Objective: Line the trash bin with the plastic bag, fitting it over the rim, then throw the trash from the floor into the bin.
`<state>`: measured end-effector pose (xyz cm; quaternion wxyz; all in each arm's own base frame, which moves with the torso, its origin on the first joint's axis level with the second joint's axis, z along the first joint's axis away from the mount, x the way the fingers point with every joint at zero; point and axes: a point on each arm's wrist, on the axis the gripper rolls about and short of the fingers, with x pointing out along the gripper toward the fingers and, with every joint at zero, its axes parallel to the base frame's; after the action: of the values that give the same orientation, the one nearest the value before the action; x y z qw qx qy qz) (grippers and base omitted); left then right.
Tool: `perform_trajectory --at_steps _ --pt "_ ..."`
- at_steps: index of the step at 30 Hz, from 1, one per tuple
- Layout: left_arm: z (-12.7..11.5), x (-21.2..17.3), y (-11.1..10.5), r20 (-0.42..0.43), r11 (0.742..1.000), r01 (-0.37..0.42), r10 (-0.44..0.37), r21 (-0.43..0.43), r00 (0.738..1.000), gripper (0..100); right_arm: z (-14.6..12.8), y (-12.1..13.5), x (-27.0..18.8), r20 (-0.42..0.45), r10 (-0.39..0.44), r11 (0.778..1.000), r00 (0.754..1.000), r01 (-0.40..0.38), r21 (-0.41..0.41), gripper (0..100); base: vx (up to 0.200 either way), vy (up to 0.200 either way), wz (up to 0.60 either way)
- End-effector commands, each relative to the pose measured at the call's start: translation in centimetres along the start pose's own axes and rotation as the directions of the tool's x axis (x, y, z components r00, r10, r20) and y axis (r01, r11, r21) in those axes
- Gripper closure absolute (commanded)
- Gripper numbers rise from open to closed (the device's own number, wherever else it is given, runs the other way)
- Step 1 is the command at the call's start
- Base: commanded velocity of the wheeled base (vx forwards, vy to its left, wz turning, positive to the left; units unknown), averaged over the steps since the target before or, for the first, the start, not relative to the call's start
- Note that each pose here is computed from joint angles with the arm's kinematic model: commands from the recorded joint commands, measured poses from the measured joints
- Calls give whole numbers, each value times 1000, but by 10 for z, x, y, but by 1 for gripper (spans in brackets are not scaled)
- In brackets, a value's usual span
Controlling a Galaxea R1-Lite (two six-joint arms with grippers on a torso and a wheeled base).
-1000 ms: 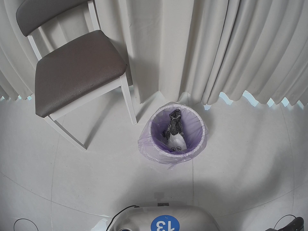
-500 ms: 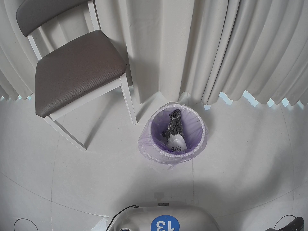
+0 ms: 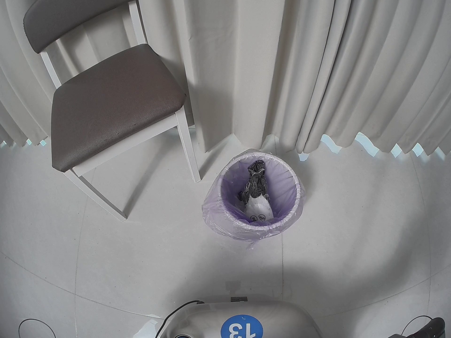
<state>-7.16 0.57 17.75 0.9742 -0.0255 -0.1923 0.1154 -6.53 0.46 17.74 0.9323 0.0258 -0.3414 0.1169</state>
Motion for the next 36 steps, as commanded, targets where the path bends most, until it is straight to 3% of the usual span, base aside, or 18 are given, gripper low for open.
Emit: perform_trajectory --at_steps 1,8,13,18,26,32,36 --pt "-66 12 -3 -83 1000 -1 -1 -26 997 0 -28 -2 -6 -22 3 1000 1000 -3 18 0 0 0 0" --pt "-94 11 -3 -188 1000 6 -6 0 982 0 -42 -4 -9 -49 0 1000 999 1 12 0 0 0 0" --pt "-105 8 -2 -300 999 27 -17 30 954 0 -43 -4 -10 -50 -2 1000 999 3 7 0 0 0 0" --pt "-107 8 -4 -322 995 96 -87 11 943 0 -50 -4 -10 -125 -11 1000 992 12 8 0 0 0 0" --pt "-108 7 -4 -331 993 110 -94 30 939 0 -74 -7 -16 -354 -37 998 934 20 -51 0 0 0 0" --pt "-108 7 -4 -327 997 82 -75 9 942 0 -91 -10 -25 -507 -162 984 847 98 -151 0 0 0 0" --pt "-108 7 -4 -329 996 83 -81 -6 941 0 -95 -10 -27 -544 -191 979 817 120 -165 0 0 0 0"
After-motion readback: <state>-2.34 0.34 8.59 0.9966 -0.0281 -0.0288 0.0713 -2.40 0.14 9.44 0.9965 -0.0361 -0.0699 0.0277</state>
